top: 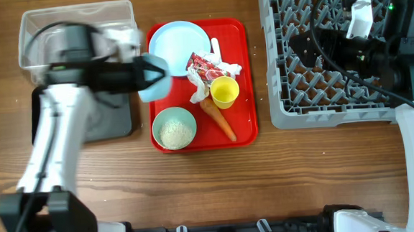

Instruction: Sort waste into correct bins and load items into the dishwasher rack

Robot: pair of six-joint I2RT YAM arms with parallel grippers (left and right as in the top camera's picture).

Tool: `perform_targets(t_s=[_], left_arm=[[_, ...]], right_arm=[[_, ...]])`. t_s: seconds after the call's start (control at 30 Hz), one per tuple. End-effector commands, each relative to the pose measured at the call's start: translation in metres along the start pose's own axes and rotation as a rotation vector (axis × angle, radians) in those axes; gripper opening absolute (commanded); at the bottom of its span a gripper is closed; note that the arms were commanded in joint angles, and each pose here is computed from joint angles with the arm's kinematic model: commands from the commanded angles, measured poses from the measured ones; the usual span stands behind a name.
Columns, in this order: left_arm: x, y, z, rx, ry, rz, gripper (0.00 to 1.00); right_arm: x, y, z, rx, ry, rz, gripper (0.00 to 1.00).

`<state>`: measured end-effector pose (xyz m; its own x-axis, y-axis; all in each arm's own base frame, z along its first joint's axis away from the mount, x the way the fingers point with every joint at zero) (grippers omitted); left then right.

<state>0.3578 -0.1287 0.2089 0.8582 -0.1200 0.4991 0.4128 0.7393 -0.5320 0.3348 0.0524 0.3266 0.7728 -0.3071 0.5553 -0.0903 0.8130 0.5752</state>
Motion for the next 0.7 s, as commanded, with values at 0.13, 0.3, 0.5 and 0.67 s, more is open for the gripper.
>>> perform_targets(t_s=[0.13, 0.3, 0.5, 0.67], left_arm=[[-0.021, 0.011, -0.088, 0.626, 0.152, -0.251, 0.04], [-0.041, 0.029, -0.115, 0.652, 0.25, -0.242, 0.04], [-0.043, 0.035, -0.12, 0.664, 0.252, -0.226, 0.64], [-0.026, 0.02, -0.103, 0.657, 0.215, -0.231, 0.81]], right_arm=[[0.005, -0.002, -0.001, -0.025, -0.015, 0.026, 1.0], [0.004, -0.002, -0.001, -0.026, -0.009, 0.022, 1.0], [0.004, -0.002, -0.001, -0.026, -0.009, 0.021, 1.0], [0.004, -0.002, -0.001, -0.026, -0.009, 0.018, 1.0]])
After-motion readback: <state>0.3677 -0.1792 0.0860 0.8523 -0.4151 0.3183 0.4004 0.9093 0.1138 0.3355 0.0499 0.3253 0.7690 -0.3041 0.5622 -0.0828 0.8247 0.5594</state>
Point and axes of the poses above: each gripper's point midway between its finger pads, its own z axis back along the fingers, its own y axis along the line the jaws close on, x = y × z, the point moved 3 cm from there along z, back along the fingers, and after that the axes turned 9 degrees about -z, right-handed, at the moved point
